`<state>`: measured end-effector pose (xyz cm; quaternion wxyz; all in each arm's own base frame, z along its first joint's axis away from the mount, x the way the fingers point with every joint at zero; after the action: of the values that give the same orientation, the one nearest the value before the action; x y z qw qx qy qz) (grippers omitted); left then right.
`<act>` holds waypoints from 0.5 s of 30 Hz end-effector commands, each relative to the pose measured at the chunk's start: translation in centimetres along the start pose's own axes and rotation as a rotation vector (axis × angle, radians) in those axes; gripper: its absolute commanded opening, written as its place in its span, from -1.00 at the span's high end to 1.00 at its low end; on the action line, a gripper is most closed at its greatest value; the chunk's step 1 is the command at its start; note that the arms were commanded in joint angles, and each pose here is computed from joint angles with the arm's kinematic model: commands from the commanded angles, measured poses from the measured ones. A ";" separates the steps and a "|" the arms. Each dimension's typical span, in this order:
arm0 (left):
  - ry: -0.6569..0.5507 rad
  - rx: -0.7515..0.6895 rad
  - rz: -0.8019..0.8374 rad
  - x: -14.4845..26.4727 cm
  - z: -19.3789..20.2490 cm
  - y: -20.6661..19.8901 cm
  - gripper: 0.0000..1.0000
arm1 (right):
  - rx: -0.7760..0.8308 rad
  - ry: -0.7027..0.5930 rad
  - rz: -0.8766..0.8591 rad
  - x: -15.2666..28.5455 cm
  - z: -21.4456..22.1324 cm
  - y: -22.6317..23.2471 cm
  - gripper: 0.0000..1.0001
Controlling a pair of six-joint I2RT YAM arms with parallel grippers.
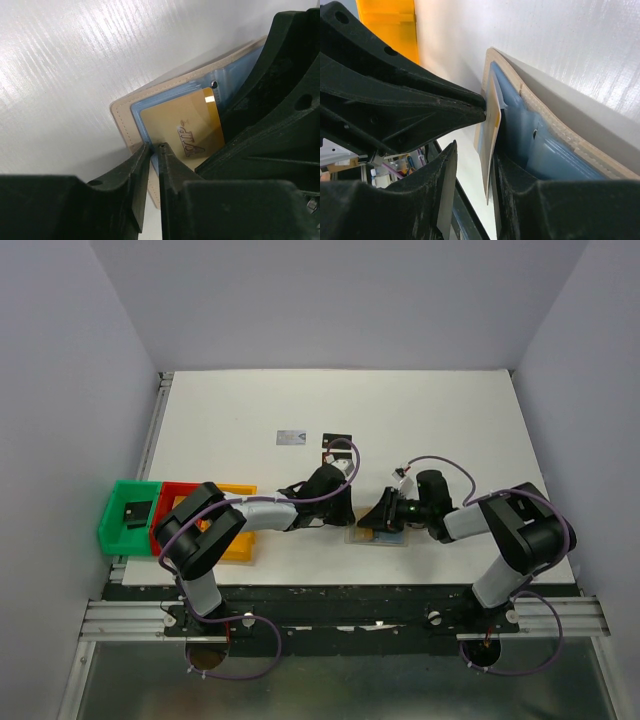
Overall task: Take the credit cards out of the card holder
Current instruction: Remove the credit card from the card holder.
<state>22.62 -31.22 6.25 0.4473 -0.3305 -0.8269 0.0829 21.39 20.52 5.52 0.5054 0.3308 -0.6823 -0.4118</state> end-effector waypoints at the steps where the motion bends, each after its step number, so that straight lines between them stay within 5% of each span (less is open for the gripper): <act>1: 0.071 0.001 -0.047 -0.1 2.5 0.9 0.37 | 0.041 0.027 0.003 0.4 0.2 0.6 0.22; 15: 0.080 0.001 -0.074 0.0 2.7 1.3 0.54 | 0.064 -0.004 0.042 1.3 0.1 1.4 0.28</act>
<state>22.64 -31.30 6.22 0.4431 -0.3276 -0.8303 0.0829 20.43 19.85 6.46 0.5136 0.3263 -0.6920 -0.3885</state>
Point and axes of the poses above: each gripper's point midway between its finger pads, its own x axis back along the fingers, its own y axis along the line the jaws close on, z = x × y, the point moved 5 cm from there along x, back along the fingers, and after that the axes turned 6 degrees about -x, right-handed, at the moved point
